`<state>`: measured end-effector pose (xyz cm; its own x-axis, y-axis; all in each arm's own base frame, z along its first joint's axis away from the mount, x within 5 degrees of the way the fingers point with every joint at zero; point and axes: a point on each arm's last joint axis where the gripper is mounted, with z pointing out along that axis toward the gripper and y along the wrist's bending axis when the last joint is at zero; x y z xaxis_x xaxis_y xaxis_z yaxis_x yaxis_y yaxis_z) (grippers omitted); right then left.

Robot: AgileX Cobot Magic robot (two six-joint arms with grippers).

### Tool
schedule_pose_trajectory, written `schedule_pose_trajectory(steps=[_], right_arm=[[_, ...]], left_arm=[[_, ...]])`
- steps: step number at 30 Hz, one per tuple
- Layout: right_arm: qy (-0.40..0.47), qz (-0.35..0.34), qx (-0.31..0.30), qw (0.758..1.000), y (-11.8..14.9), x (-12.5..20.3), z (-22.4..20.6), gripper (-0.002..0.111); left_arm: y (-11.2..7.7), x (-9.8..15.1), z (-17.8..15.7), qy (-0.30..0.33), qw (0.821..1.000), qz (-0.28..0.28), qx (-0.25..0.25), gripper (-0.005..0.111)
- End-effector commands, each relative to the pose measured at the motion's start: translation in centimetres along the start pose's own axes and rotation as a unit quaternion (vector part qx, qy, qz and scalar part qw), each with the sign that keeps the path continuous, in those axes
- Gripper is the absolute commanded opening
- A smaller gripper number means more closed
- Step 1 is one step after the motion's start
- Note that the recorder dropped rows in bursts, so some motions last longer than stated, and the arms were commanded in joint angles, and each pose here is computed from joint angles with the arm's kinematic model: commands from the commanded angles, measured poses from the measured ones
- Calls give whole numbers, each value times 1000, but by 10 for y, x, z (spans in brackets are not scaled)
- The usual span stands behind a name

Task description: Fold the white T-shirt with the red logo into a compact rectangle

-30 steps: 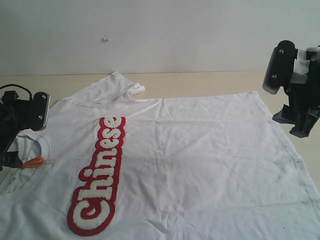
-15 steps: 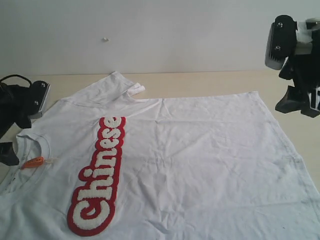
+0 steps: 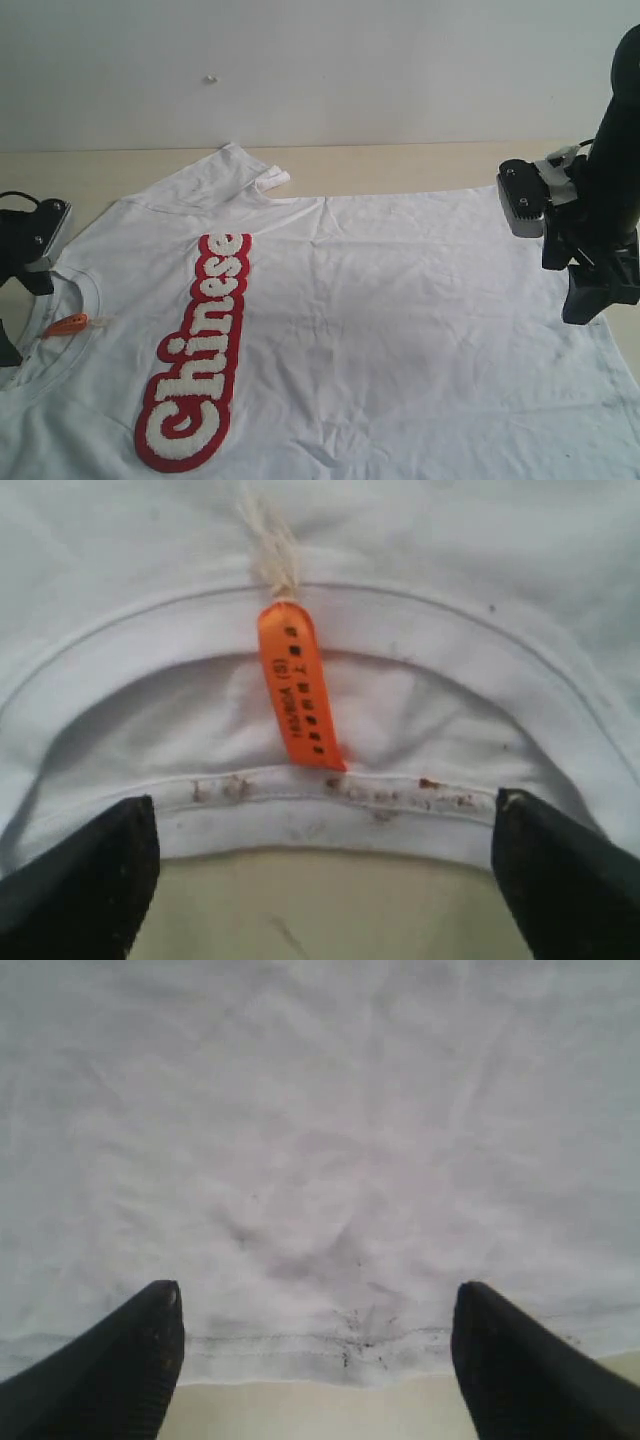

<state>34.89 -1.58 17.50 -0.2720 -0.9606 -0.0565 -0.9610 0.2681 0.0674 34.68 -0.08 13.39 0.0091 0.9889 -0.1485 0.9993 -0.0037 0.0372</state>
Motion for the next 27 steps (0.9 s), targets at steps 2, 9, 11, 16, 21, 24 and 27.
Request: schedule_pose_trajectory(steps=[2,9,11,16,21,24,27], right_arm=[[-3,0,9,1000,-11,18,8,71],[-32,-1,12,999,-14,32,6,71],[-28,-3,17,999,-15,32,6,71],[-12,-9,-4,1000,-17,36,19,71],[-9,-8,-31,999,-20,36,35,71],[-7,-10,-24,1000,-26,36,34,71],[5,1,1,1000,-36,38,28,71]], left_arm=[[4,5,16,16,1000,10,-3,86],[5,5,16,17,1000,10,-11,86],[5,5,16,17,1000,10,-11,86],[5,5,16,17,1000,10,-10,86],[5,5,18,17,1000,10,-8,86],[5,5,18,17,1000,10,-7,86],[5,5,18,17,1000,10,-7,86]])
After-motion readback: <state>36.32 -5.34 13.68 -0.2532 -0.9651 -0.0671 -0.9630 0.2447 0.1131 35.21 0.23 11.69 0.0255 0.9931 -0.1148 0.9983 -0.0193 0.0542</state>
